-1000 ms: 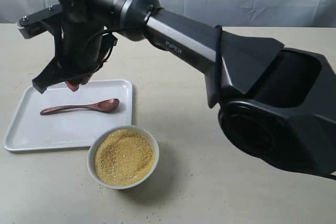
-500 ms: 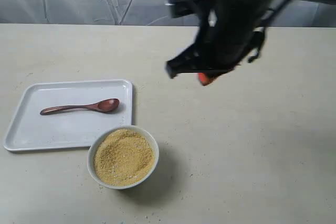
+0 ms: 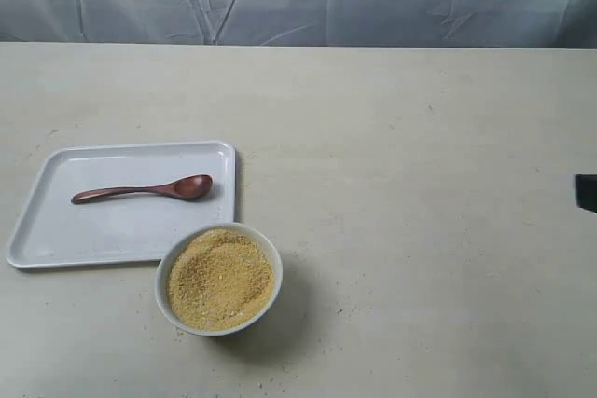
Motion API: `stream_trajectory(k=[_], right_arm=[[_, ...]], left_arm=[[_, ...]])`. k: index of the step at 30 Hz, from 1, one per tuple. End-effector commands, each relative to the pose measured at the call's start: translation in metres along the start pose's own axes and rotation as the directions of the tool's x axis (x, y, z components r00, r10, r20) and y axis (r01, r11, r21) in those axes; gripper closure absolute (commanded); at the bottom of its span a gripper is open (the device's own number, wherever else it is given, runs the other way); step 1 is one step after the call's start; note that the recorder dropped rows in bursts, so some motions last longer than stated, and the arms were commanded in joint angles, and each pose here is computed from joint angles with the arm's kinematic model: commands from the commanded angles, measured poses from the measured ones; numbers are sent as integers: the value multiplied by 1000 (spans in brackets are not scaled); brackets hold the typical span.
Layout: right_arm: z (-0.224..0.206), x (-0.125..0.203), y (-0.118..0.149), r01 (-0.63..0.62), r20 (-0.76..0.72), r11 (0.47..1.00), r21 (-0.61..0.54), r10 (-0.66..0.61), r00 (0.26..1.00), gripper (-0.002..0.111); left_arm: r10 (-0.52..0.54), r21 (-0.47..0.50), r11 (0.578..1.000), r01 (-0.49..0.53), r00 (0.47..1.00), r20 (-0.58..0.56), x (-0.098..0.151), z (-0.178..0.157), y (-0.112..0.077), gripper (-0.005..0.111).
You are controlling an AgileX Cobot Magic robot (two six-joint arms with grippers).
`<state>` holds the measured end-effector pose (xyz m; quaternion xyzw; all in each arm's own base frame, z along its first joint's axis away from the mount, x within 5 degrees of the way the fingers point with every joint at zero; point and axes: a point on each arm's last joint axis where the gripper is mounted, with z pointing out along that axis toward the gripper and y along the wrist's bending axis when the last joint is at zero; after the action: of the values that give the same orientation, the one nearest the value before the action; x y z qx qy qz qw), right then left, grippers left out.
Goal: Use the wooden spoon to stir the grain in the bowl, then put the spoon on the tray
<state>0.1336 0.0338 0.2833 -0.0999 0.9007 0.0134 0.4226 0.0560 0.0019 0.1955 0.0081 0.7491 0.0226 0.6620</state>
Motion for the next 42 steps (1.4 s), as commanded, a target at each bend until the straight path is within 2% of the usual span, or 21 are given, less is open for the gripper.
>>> stream_trajectory(k=[1, 7, 12, 21, 24, 29, 31, 42], right_arm=[[-36, 23, -10, -48, 210, 999, 14, 44, 977, 109], [-60, 45, -12, -60, 485, 997, -44, 74, 871, 109], [-58, 58, -12, -88, 481, 994, -72, 112, 869, 109], [-59, 58, -12, -88, 488, 993, -73, 113, 865, 109], [-61, 58, -14, -136, 500, 989, -54, 144, 854, 109], [-65, 61, -23, -236, 528, 969, 77, 161, 834, 109], [-65, 61, -24, -252, 531, 963, 96, 164, 831, 109], [-64, 62, -24, -261, 533, 960, 97, 172, 829, 109]], left_arm=[[-7, 0, 1000, 7, 1000, 5, 1, 0, 0, 106], [-7, 0, 1000, 7, 1000, 5, 1, 0, 0, 106], [-7, 0, 1000, 7, 1000, 5, 1, 0, 0, 106], [-7, 0, 1000, 7, 1000, 5, 1, 0, 0, 106], [-7, 0, 1000, 7, 1000, 5, 1, 0, 0, 106], [-7, 0, 1000, 7, 1000, 5, 1, 0, 0, 106], [-7, 0, 1000, 7, 1000, 5, 1, 0, 0, 106], [-7, 0, 1000, 7, 1000, 5, 1, 0, 0, 106]])
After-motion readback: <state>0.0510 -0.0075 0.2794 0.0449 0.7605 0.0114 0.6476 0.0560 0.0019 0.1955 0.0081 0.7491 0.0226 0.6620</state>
